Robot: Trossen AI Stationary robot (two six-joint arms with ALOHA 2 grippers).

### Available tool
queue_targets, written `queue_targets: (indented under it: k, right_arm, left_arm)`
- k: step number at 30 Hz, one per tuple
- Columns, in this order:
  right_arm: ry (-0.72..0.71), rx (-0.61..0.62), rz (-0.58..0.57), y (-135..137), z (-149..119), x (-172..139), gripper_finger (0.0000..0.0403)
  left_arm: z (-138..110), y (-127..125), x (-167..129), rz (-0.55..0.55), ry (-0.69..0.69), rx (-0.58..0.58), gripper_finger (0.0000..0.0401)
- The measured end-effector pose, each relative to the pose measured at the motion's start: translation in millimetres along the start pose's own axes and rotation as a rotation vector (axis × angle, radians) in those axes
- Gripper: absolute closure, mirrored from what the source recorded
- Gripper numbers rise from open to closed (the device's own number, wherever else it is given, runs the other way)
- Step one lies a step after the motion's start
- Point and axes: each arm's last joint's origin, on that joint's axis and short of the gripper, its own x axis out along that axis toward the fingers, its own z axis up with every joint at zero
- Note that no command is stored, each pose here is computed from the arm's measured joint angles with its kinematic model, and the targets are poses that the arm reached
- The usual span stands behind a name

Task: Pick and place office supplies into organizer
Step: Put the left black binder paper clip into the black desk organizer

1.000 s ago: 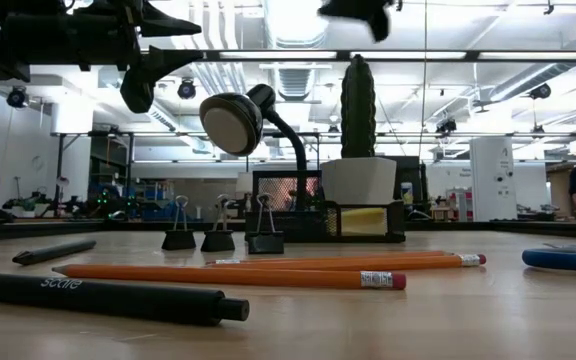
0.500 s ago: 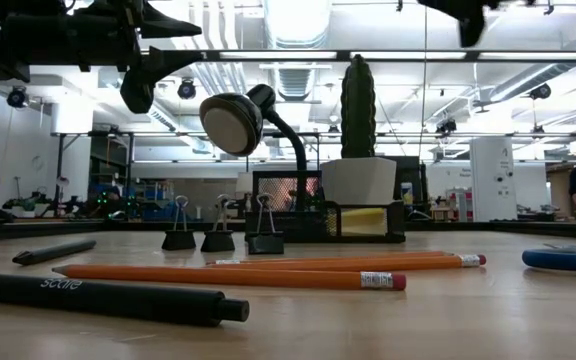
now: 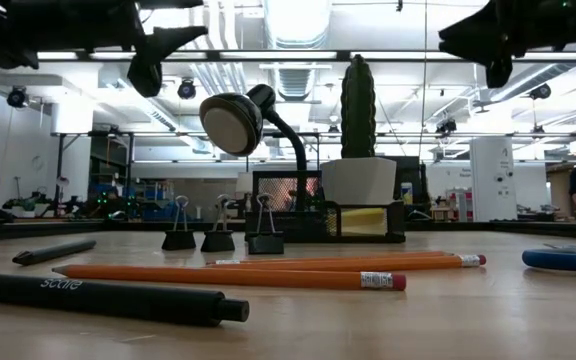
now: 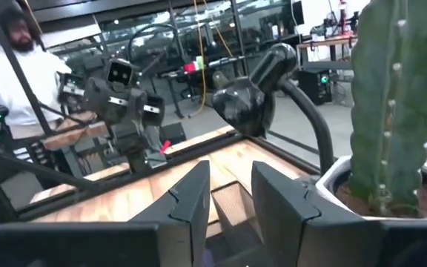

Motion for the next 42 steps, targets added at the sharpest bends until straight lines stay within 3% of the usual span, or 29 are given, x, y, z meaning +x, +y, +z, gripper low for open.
queue_targets:
  k: [7,15,21,26,30,37,42]
  right_arm:
    - [0.005,0.014,-0.004,-0.5,-1.7,0.1,0.0314]
    - [-0.029,-0.027,0.005,2.5,11.0,-1.4,0.0327]
    - [-0.050,-0.061,0.009,4.0,18.3,-2.6,0.0331]
    - [-0.047,-0.095,0.007,4.0,18.3,-2.6,0.0328]
    - [-0.044,-0.096,0.007,4.0,17.9,-2.4,0.0333]
    - [-0.044,-0.096,0.007,4.0,17.9,-2.5,0.0332]
    - [-0.036,-0.099,0.005,3.7,17.1,-2.5,0.0328]
  left_arm:
    - [-1.2,-3.8,12.9,0.109,0.146,-0.136,0.0253]
    - [-12.7,-14.7,30.2,0.262,0.430,-0.089,0.0253]
    - [-23.3,-18.7,34.8,0.388,0.635,-0.191,0.0253]
    - [-31.6,-18.0,42.2,0.481,0.709,-0.242,0.0253]
    - [-40.2,-17.4,51.4,0.538,0.805,-0.243,0.0253]
    - [-57.1,-13.2,63.1,0.753,1.024,-0.207,0.0253]
    - [-65.4,-12.5,75.1,0.800,1.065,-0.186,0.0253]
